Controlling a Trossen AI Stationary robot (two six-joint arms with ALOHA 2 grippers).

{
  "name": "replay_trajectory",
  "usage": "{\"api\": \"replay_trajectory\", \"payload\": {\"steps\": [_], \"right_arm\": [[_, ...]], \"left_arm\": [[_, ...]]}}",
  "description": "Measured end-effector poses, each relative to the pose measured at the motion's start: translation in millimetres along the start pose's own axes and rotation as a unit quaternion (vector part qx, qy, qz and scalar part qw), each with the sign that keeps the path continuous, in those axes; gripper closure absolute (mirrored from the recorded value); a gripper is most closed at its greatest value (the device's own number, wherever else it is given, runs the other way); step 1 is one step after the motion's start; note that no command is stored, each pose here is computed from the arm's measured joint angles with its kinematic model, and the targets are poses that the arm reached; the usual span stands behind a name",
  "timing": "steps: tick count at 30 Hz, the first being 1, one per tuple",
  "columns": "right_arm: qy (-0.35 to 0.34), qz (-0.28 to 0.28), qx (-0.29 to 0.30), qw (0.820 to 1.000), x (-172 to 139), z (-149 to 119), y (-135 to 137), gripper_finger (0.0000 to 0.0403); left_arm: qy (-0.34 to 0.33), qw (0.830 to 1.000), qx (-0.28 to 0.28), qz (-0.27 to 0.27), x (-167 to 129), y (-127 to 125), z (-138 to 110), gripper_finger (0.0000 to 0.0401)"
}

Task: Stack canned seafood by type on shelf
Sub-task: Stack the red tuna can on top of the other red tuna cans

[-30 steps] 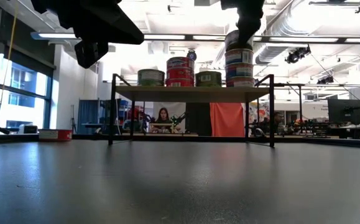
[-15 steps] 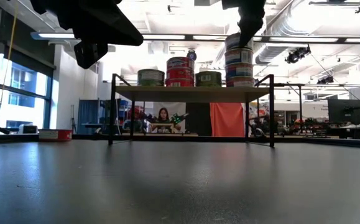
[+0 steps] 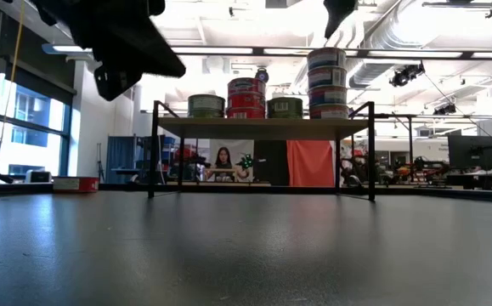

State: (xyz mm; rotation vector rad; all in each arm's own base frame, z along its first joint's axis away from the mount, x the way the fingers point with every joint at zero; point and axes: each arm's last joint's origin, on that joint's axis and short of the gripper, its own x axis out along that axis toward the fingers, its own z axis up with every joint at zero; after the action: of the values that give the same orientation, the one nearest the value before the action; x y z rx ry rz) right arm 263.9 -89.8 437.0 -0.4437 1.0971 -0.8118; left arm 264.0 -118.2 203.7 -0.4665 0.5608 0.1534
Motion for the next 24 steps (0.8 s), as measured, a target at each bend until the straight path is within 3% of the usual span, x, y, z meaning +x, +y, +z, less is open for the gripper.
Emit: {"api": "replay_trajectory", "payload": {"steps": [3,5,9,13,16,19,21,24], "right_arm": [[-0.023,0.0,0.056,0.998,-12,3,-9,0.0114],[-0.042,0.019,0.102,0.994,-20,4,-14,0.0114],[-0.069,0.086,0.172,0.979,-38,4,-19,0.0114],[-0.066,0.159,0.209,0.963,-53,1,-12,0.0114],[-0.047,0.198,0.208,0.957,-63,-1,6,0.0114],[-0.027,0.224,0.184,0.957,-74,-4,34,0.0114],[-0.017,0.235,0.167,0.958,-82,-8,56,0.0114],[-0.012,0.227,0.155,0.961,-94,-16,91,0.0114]], "left_arm": [[0.006,1.0,0.015,-0.025,-9,-2,10,0.0401],[0.021,0.999,0.028,-0.019,-26,-1,29,0.0401],[0.046,0.995,0.059,0.058,-81,15,80,0.0401],[0.11,0.977,0.092,0.155,-135,50,126,0.0401],[0.196,0.946,0.085,0.243,-155,89,142,0.0401],[0.306,0.898,0.052,0.313,-158,136,141,0.0401],[0.373,0.865,0.03,0.335,-152,168,133,0.0401],[0.422,0.837,0.006,0.347,-137,211,119,0.0401]]}}
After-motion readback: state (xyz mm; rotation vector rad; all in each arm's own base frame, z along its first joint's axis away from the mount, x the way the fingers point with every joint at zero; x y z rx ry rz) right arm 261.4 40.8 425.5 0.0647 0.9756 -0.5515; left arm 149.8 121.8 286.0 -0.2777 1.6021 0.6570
